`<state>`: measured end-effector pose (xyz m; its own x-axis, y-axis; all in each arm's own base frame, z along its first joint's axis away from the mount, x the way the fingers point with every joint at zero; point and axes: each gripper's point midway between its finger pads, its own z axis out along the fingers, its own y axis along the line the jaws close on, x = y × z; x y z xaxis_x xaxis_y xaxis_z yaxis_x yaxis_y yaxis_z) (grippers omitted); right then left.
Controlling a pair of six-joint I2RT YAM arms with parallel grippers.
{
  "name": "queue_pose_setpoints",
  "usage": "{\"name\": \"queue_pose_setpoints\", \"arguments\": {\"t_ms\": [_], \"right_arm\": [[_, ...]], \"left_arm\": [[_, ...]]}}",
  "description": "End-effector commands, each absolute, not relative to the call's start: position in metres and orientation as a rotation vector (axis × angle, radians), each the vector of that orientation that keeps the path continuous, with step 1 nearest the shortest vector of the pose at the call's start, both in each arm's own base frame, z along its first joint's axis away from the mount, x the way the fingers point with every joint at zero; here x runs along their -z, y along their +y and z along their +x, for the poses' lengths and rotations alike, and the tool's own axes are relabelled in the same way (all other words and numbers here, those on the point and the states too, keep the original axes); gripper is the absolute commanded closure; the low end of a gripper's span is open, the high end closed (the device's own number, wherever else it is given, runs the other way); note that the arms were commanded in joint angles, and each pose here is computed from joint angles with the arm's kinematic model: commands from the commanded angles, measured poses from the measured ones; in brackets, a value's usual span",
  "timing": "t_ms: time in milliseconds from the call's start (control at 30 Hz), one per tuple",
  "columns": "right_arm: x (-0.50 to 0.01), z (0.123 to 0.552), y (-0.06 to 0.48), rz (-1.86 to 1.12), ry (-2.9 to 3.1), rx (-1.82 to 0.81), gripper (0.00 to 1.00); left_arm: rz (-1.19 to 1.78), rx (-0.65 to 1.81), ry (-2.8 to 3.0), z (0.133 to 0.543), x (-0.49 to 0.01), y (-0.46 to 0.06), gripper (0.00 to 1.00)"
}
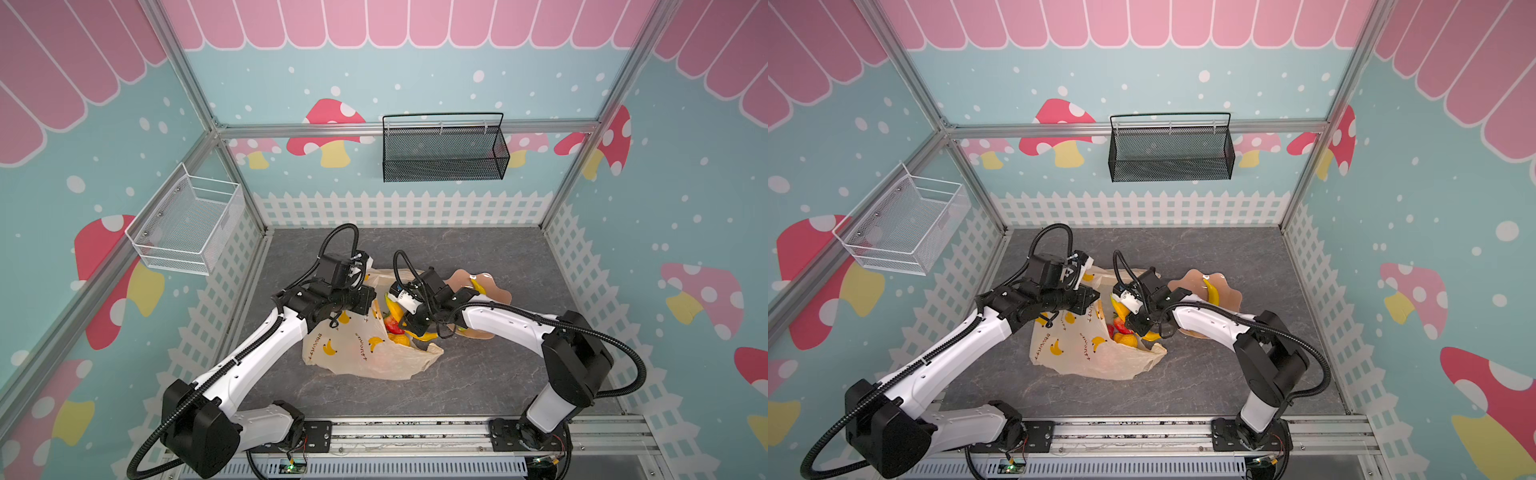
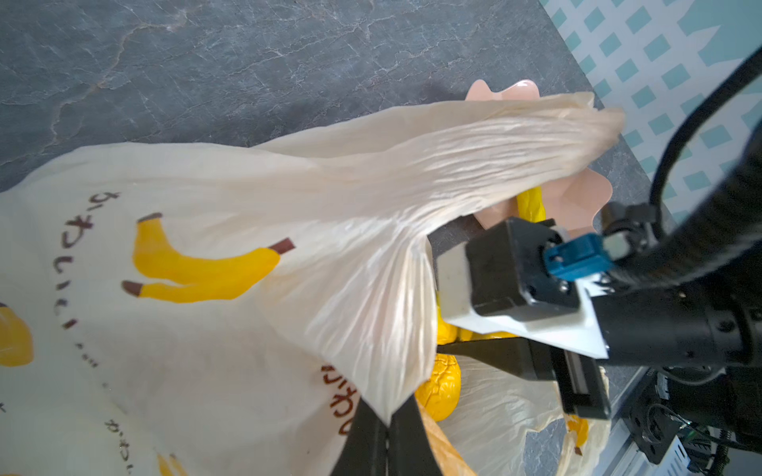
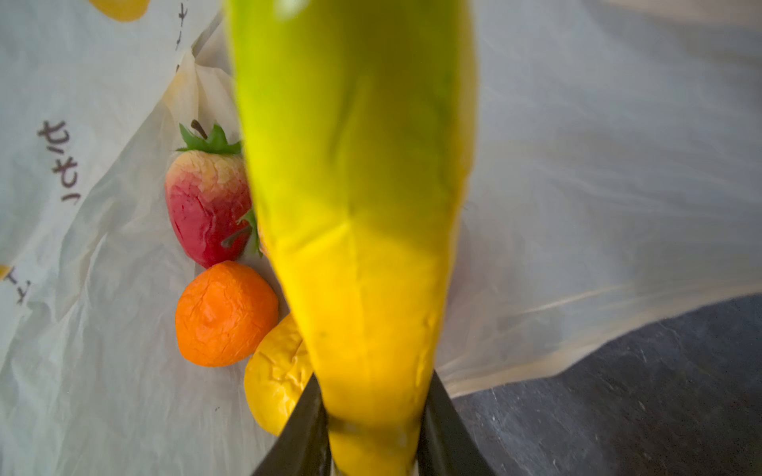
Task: Place the fruits into the plastic bag
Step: Place the fruit in the plastic bag.
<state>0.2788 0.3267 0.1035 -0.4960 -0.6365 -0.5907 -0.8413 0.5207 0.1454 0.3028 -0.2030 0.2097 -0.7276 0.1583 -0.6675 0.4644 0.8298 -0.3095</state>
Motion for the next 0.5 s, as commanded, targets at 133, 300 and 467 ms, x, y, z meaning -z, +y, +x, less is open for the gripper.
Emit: {"name": "queue_pose_setpoints", "arguments": {"t_ms": [133, 300, 467], "right_arm": [[-0.114, 0.284, 0.362, -1.165, 2.266, -0.743, 0.82], [-0.110, 0.283, 0.373, -1.123, 2.301, -0.831, 0.82], [-0.107, 0.281, 0.380, -1.083, 2.331, -0.902, 0.82]], "left_arm": [[0.476, 0.645, 2.332, 0.303, -0.219, -0.211, 1.00], [0.474, 0.639, 2.332, 0.303, -0.219, -0.210, 1.00], [0.473, 0.628, 2.334, 0.302, -0.217, -0.209, 1.00]]}}
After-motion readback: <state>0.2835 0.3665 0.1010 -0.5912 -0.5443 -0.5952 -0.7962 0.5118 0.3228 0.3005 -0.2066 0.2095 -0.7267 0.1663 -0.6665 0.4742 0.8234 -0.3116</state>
